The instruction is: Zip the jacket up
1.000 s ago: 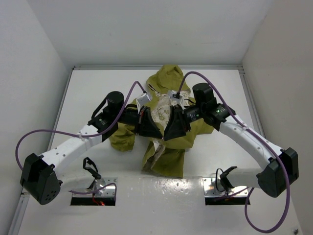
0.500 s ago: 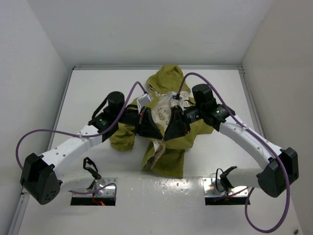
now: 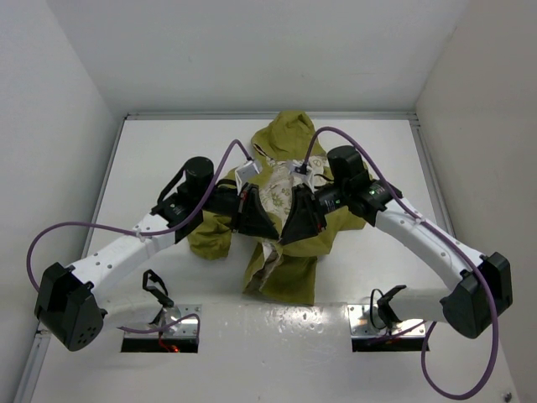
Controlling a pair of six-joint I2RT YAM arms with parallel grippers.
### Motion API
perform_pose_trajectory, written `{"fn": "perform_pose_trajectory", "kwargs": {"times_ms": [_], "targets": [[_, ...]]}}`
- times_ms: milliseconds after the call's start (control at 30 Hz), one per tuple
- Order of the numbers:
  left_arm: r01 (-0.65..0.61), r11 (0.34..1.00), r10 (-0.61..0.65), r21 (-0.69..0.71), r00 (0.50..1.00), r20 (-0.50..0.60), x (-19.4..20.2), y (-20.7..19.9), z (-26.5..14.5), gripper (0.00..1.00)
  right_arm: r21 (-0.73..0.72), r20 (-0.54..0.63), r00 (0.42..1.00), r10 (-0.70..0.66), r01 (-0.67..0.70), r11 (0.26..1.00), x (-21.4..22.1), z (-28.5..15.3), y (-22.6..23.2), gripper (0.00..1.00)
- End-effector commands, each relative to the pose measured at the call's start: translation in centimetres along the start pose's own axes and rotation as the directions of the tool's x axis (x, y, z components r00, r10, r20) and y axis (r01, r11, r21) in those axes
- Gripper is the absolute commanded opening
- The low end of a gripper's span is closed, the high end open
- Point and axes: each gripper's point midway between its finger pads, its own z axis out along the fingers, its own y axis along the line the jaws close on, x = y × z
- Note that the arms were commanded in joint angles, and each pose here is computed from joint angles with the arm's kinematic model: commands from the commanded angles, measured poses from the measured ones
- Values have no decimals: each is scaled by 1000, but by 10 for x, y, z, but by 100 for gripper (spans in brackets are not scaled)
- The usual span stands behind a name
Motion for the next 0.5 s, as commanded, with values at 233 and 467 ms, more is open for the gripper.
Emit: {"fn": "perform_pose_trajectory", "kwargs": {"times_ms": [233,467], "targets": [[-137,979,154,-151,983,102,-39,18,-8,0,-161,-34,999,9,-15,987,4,7,31,17],[-168,955,202,-244,972,123,-48,28,-13,0,-177,-37,994,100,-105,978,-3,9,32,19]]}}
